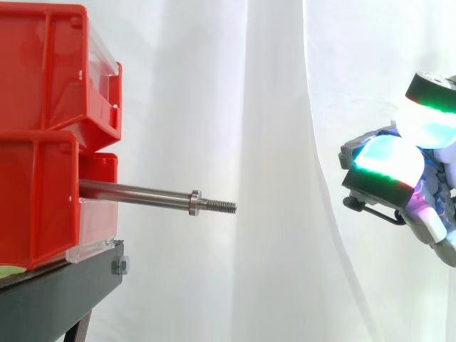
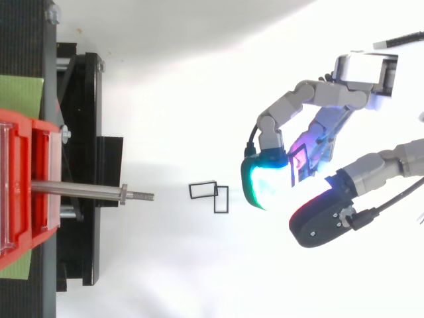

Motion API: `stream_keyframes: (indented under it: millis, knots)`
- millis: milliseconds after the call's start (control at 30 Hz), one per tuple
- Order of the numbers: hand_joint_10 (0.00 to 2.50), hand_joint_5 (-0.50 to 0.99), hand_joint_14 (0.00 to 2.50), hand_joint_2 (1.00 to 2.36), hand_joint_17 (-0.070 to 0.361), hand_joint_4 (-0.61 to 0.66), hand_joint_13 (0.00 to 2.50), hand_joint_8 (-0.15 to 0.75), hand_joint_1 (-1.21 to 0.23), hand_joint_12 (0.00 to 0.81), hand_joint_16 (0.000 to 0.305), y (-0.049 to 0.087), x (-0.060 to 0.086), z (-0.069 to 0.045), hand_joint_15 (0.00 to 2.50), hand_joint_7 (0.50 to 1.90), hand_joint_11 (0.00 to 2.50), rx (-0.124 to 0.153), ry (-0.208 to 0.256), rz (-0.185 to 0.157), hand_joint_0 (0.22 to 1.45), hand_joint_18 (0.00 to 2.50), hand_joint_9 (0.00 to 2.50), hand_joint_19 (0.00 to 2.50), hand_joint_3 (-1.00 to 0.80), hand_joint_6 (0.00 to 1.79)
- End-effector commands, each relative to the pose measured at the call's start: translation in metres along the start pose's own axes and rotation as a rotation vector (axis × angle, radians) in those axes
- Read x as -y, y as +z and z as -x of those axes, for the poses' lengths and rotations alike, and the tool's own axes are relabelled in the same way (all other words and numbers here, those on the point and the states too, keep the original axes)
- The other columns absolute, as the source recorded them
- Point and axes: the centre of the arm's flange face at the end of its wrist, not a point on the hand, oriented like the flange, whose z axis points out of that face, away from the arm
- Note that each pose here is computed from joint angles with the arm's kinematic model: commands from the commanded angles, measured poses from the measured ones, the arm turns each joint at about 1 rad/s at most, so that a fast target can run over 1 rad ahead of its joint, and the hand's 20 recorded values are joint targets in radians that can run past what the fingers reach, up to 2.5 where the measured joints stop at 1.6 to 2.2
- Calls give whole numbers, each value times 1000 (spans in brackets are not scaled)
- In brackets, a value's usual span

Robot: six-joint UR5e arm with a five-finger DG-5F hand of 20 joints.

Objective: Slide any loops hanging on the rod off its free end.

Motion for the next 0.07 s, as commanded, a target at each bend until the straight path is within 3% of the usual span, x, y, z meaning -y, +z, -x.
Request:
stream_keyframes:
  millis: [0, 33]
  knots:
    - [15, -173, 13, 1009, 101, -128, 1079, 293, -745, 296, 45, 0, 1, 0, 345, 1145, 470, 0, 0, -1, 684, 1075, 1039, 488, -397, 921]
    - [15, -173, 13, 1010, 101, -128, 1079, 292, -746, 298, 45, 0, 0, 0, 349, 1145, 474, 0, -1, 0, 684, 1076, 1039, 481, -399, 922]
